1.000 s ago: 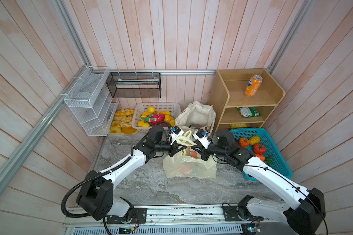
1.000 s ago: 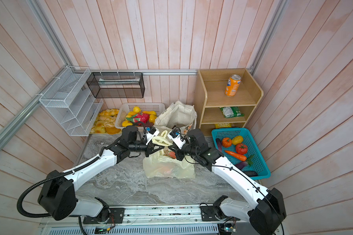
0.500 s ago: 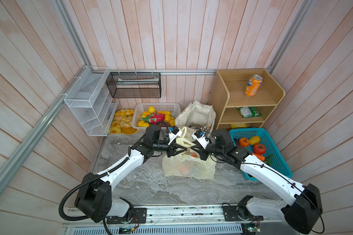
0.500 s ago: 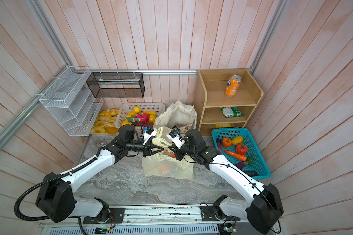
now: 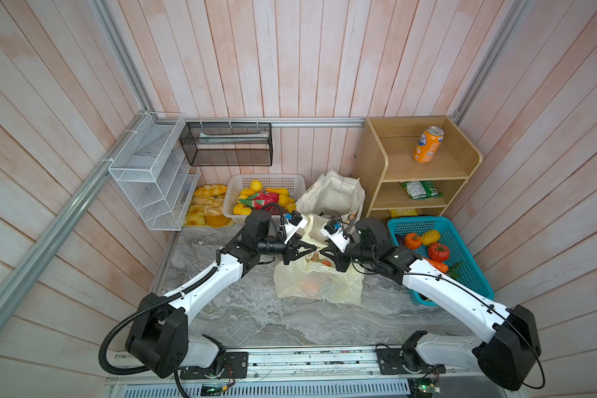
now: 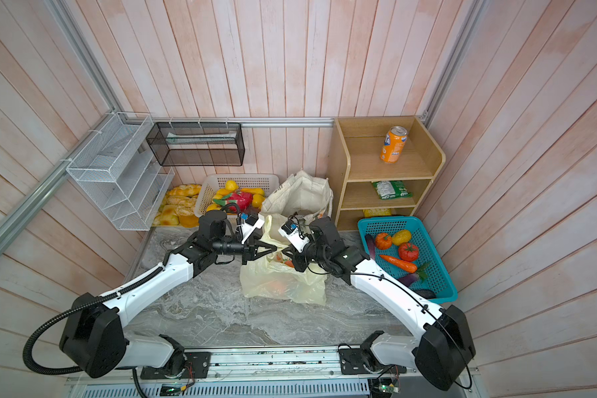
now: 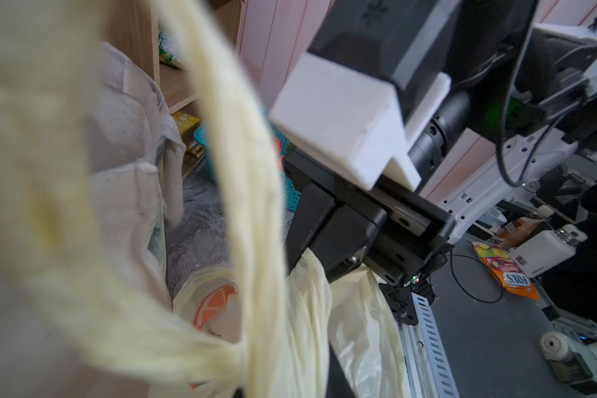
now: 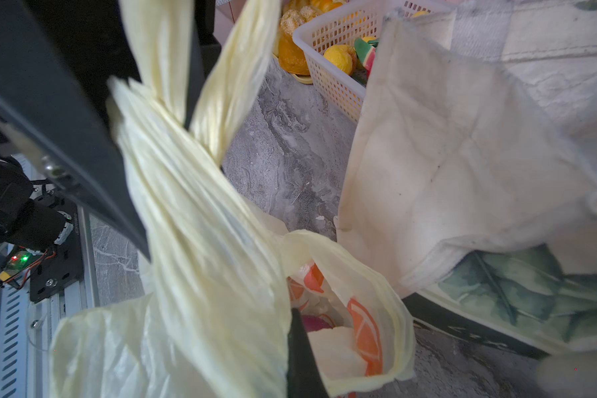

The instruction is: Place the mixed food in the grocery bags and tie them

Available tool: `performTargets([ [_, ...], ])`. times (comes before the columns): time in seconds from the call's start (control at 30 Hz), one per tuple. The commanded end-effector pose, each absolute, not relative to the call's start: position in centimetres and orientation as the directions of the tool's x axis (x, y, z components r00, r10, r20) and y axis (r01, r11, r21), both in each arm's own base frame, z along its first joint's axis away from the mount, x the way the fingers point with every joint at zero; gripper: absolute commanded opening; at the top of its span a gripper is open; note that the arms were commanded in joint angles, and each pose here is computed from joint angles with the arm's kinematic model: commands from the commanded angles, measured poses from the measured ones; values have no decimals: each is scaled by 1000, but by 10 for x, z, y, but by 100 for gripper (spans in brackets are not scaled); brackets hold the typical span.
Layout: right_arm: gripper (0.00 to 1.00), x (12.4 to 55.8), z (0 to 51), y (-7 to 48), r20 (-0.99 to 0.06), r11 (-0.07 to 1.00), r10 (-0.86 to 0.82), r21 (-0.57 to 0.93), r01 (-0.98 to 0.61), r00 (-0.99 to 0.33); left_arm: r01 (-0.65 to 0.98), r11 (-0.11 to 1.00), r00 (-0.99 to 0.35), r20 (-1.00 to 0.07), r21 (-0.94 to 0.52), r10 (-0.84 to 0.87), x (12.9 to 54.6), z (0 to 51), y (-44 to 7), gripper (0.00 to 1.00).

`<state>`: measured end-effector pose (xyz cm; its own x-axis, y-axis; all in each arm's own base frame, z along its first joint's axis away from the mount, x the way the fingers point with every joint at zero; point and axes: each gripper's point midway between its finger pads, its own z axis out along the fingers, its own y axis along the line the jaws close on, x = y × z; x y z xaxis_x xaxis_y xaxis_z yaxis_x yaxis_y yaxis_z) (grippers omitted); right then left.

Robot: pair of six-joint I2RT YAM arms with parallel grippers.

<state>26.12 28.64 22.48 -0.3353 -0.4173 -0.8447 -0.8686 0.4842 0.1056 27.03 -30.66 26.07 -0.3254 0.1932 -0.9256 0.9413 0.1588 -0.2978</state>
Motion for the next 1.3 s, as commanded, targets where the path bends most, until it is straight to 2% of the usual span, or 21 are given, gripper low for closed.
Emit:
performTargets([
  [0.0, 0, 262, 237, 286, -857, 493, -405, 88, -866, -318, 947, 151, -310, -933, -284, 182, 270, 263, -305, 0],
  [0.17, 0, 276, 250, 271, -879, 575, -365, 47, -817, -307, 943, 171, -313, -935, -286, 165, 272, 261, -304, 0],
  [0.3, 2, 291, 261, 251, -896, 642, -275, 99, -761, -349, 942, 181, -310, -940, -284, 138, 270, 264, -304, 0],
  [0.37, 43, 289, 264, 246, -895, 642, -256, 126, -756, -366, 940, 205, -301, -945, -271, 130, 271, 264, -304, 0],
  [0.4, 54, 284, 267, 245, -893, 635, -252, 137, -760, -372, 939, 221, -295, -947, -263, 126, 272, 264, -304, 0],
  [0.43, 58, 279, 272, 244, -895, 627, -244, 149, -764, -375, 939, 230, -288, -950, -255, 123, 272, 265, -305, 0],
  [0.6, 59, 251, 326, 237, -919, 589, -127, 234, -774, -374, 946, 277, -211, -968, -168, 135, 268, 265, -313, 0],
  [0.8, 65, 269, 365, 252, -878, 551, 6, 402, -732, -478, 963, 245, -138, -985, -109, 107, 258, 273, -317, 0],
  [1.1, 62, 278, 383, 283, -845, 424, 43, 499, -756, -534, 971, 234, -74, -993, -51, 88, 251, 277, -315, 0],
  [1.27, 62, 277, 382, 299, -833, 392, 31, 518, -760, -552, 974, 222, -61, -994, -40, 92, 249, 277, -316, 0],
])
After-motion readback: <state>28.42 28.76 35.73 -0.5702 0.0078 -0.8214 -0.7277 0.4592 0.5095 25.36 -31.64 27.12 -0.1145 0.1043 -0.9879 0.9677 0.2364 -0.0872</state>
